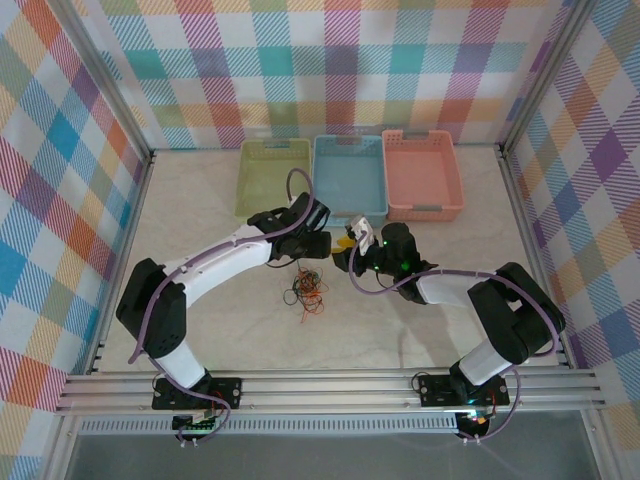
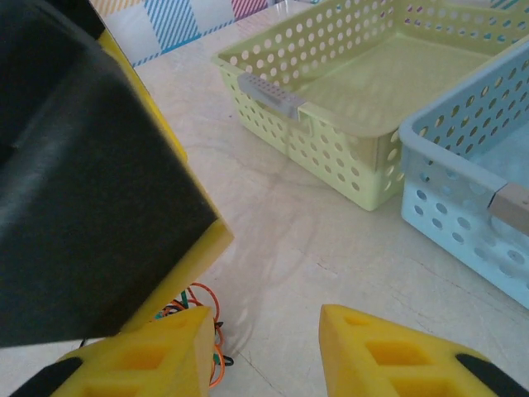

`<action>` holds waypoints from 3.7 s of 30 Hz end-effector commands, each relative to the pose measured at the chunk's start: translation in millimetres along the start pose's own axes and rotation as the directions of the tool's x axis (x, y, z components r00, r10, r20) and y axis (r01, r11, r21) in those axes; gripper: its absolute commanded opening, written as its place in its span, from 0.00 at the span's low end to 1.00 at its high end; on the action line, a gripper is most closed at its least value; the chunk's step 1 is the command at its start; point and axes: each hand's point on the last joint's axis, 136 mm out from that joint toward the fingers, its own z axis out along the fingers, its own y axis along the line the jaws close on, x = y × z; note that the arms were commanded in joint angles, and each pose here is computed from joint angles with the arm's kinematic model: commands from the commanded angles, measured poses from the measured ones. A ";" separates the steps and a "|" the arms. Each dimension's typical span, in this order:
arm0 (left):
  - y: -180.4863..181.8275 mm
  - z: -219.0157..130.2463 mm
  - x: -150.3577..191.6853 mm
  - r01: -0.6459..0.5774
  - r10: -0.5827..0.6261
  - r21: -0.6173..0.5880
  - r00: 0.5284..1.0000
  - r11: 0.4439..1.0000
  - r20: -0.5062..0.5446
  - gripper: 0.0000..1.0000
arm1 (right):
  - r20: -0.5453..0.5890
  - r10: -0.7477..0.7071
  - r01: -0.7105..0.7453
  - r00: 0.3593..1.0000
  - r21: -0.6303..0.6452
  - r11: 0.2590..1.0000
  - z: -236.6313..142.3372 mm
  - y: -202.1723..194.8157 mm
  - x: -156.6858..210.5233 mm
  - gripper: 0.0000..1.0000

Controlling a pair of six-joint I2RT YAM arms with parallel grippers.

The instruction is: Untangle the cables

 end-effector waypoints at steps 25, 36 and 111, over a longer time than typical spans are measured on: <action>-35.1 -96.4 -0.8 -0.126 0.095 0.333 0.990 0.934 0.107 0.00 | 0.156 -0.095 0.128 0.983 -0.212 0.969 -10.5 43.0 -30.1 0.42; -44.4 -156.7 -4.6 -0.163 0.069 0.477 0.976 0.864 0.209 0.00 | 0.092 -0.181 0.201 0.979 -0.320 0.926 1.9 71.7 -15.5 0.42; -28.2 -208.8 -5.5 -0.236 -0.042 0.545 0.893 0.804 0.449 0.00 | 0.010 -0.053 0.052 0.999 -0.474 0.879 -36.8 112.0 -31.6 0.08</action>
